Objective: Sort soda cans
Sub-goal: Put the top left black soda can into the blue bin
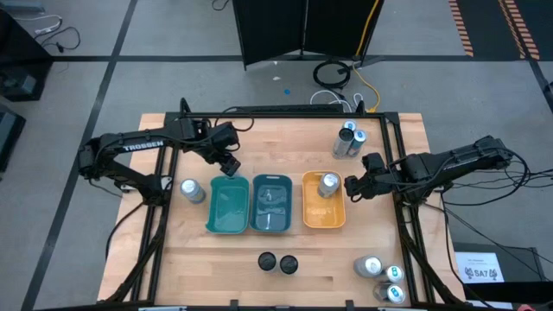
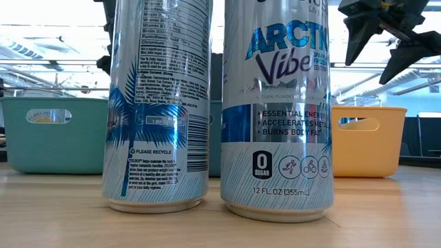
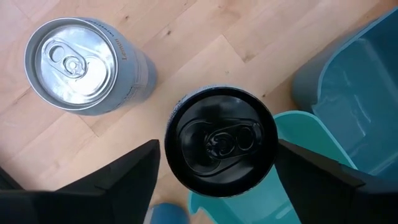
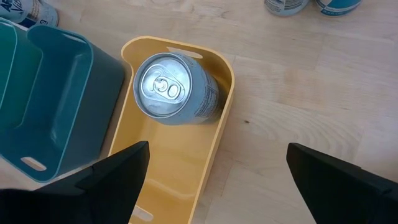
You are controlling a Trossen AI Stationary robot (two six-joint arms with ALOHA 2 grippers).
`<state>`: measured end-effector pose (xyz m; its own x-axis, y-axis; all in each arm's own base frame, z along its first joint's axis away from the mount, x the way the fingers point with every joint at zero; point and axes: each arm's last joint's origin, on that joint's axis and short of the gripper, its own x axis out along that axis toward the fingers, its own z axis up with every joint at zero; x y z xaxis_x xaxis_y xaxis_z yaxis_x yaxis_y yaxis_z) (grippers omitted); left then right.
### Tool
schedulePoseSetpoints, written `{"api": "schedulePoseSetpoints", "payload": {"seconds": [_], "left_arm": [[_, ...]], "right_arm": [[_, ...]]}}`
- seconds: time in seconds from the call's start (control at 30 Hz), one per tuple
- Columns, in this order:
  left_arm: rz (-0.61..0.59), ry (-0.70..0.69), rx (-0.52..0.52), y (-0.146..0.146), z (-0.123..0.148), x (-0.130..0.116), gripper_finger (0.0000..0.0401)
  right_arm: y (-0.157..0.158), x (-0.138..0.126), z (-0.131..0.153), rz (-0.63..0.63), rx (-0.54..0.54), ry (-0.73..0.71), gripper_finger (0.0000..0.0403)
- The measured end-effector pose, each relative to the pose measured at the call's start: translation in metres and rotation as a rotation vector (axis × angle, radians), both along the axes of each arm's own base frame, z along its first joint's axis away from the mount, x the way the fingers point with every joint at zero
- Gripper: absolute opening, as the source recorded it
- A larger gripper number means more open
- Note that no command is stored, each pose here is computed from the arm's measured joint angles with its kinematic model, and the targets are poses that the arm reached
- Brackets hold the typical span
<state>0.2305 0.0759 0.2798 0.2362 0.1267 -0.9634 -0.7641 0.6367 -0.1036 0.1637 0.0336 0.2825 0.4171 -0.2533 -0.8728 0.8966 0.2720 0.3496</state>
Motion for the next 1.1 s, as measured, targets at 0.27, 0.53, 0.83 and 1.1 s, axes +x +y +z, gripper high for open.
{"api": "schedulePoseSetpoints", "payload": {"seconds": [0.27, 0.53, 0.83, 1.1], "left_arm": [[0.002, 0.0, 0.006, 0.0004, 0.0001, 0.0001, 0.0338], [0.002, 0.0, 0.008, 0.0004, 0.0001, 0.0001, 0.0338], [-0.005, 0.001, 0.011, 0.0004, 0.0001, 0.0002, 0.0338], [-0.014, 0.024, -0.009, 0.0002, -0.0073, 0.0068, 0.0338]], "right_arm": [[0.0, 0.0001, 0.0, 0.006, -0.003, 0.001, 0.0373], [0.0, 0.0001, 0.0, 0.007, -0.003, 0.001, 0.0373], [0.0, 0.0001, 0.0, 0.007, -0.004, 0.001, 0.0373], [0.0, 0.0, 0.0001, 0.007, -0.004, 0.0, 0.0373]]}}
